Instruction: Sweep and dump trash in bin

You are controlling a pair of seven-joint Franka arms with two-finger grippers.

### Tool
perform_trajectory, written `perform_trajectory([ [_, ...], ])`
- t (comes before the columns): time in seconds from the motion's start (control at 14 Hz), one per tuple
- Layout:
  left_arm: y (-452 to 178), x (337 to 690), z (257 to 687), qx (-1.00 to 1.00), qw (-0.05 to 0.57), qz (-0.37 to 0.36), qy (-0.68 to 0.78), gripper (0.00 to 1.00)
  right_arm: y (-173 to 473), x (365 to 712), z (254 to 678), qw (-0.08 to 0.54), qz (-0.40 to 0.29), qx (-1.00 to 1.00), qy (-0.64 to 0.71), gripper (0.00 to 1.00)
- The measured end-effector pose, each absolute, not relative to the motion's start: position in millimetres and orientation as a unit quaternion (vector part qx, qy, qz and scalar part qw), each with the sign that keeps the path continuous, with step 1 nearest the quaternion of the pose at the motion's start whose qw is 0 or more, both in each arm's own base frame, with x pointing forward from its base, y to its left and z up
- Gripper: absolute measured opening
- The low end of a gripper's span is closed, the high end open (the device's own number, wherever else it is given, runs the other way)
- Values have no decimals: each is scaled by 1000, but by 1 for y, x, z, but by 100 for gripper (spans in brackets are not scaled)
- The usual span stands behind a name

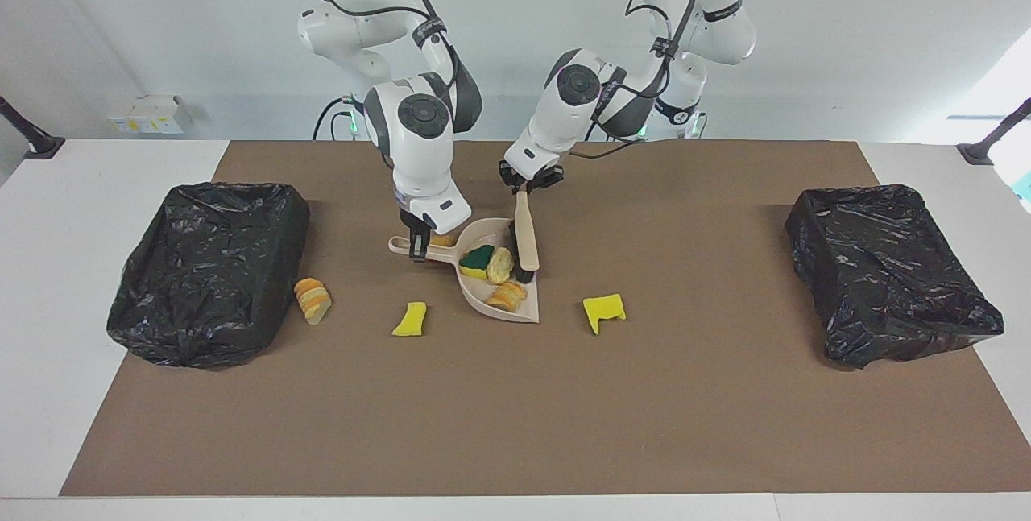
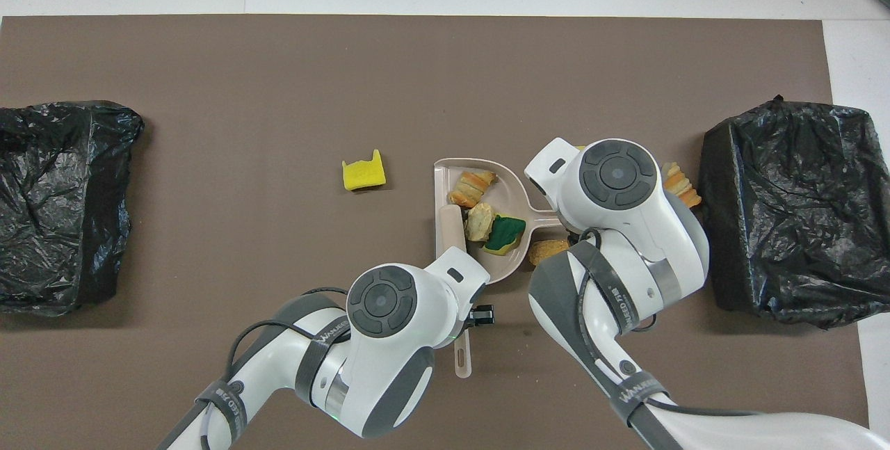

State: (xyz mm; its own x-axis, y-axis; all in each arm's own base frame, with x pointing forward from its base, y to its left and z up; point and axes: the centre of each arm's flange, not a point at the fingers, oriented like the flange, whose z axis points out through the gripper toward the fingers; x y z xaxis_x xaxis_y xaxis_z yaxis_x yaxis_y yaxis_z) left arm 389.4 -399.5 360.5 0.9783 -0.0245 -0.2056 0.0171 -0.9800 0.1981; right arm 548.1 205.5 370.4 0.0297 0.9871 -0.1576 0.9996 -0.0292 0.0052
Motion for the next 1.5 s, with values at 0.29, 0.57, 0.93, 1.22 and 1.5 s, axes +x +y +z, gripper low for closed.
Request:
perform_trajectory([
  [0.29, -360, 425, 390, 996, 28, -83, -25, 25, 205, 548, 370, 57, -55, 715, 694, 31],
  [0.57, -295, 484, 427, 997, 11, -77, -32, 25, 205, 548, 370, 57, -55, 715, 694, 31],
  [0.93, -203, 542, 398, 992, 23, -74, -96, 25, 205, 548, 370, 57, -55, 715, 694, 31],
  [1.22, -208, 553, 364, 987, 15, -67, -143, 25, 206, 548, 370, 57, -55, 715, 694, 31],
  [1.5, -287, 515, 358, 973, 11, -71, -218, 25, 206, 548, 370, 57, -55, 715, 694, 31],
])
